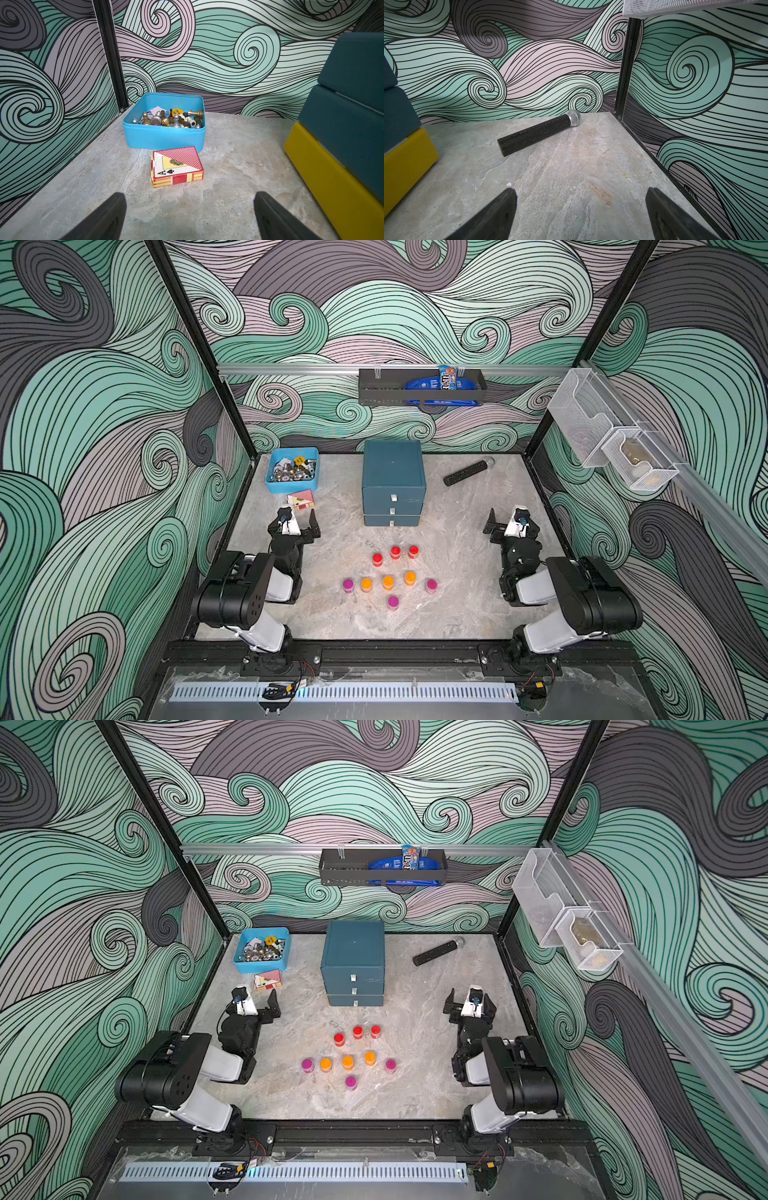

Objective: Put the paint cans in the drawer according to color
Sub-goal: Open the drawer in the storage box.

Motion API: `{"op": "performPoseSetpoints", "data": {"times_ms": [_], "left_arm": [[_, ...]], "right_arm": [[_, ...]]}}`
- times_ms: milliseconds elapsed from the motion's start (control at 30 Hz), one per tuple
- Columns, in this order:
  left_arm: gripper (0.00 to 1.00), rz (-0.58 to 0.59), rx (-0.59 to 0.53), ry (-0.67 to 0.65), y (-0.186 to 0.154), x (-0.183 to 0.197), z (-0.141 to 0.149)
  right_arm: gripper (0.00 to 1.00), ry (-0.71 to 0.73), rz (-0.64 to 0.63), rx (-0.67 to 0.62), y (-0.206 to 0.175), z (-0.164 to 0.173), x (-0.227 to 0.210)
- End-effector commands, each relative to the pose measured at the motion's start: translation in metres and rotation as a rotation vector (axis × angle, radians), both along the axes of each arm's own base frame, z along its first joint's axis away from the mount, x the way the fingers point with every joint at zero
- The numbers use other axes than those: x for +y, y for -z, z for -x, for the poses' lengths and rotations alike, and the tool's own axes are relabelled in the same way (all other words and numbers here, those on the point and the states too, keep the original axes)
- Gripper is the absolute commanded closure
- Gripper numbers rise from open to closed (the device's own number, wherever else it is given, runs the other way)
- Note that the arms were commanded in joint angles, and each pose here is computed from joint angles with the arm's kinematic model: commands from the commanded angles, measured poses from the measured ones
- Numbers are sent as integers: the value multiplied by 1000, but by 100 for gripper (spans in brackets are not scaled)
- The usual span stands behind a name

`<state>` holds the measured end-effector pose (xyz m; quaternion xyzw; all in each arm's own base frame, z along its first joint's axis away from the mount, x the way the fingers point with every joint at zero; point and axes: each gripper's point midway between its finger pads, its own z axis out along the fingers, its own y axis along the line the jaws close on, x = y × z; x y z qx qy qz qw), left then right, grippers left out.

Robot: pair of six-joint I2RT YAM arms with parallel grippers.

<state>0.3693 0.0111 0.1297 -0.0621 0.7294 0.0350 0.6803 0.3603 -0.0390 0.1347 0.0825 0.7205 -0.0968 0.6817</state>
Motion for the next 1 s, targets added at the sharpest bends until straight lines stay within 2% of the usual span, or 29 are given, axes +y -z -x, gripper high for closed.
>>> {"op": "performPoseSetpoints", "data": {"times_ms": [0,633,700,767,867,967], "left_arm": [[1,0,-25,1,-6,1,-2],[1,-1,-31,0,-8,1,-1],[12,-2,-35,1,-12,1,0],[17,-9,-61,1,-24,1,8],[17,4,-153,-94,-55,13,28],[16,157,-225,-254,-78,39,46]], "right_arm": [[0,-5,-13,-23,-6,-3,0],[0,-17,-6,-19,-8,-3,3],[0,20,17,-12,-17,-4,3],[0,78,52,23,-37,-10,8],[0,57,-1,30,-66,-21,17],[0,51,-66,66,-72,-25,21]]}}
